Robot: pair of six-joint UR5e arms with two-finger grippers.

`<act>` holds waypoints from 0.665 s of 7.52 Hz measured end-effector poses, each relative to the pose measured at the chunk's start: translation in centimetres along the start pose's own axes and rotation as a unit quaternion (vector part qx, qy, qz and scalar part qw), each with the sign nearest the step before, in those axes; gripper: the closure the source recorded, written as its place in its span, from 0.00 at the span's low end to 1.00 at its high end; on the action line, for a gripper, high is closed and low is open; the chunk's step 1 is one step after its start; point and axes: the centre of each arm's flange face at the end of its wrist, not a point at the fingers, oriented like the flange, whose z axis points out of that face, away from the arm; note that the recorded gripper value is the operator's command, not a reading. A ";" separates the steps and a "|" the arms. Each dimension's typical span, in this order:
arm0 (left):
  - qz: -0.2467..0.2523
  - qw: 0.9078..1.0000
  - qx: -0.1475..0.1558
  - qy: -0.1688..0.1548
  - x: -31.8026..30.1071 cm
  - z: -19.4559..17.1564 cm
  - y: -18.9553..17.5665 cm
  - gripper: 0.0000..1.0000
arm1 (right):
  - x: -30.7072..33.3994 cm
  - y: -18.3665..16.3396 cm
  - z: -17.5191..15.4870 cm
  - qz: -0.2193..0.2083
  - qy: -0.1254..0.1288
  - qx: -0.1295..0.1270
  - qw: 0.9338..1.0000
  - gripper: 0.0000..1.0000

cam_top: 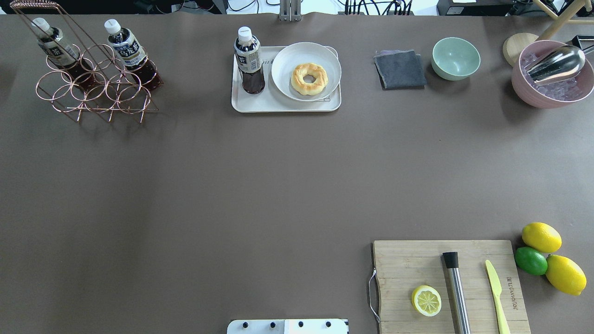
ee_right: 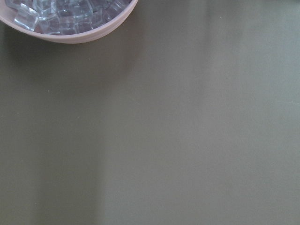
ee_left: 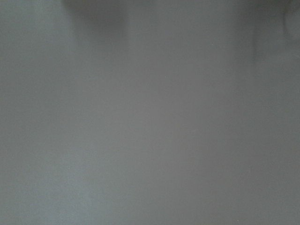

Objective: Place tea on tray

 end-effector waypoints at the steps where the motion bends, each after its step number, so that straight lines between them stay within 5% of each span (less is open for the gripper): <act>1: -0.004 1.000 -0.003 0.002 -0.3 0.4 0.1 0.00 | 0.6 0.9 -0.1 0.004 -0.006 0.000 1.000 0.00; 5: -0.010 1.000 -0.007 0.002 -0.8 0.8 0.5 0.00 | 1.1 1.6 0.2 0.006 -0.010 -0.001 1.000 0.00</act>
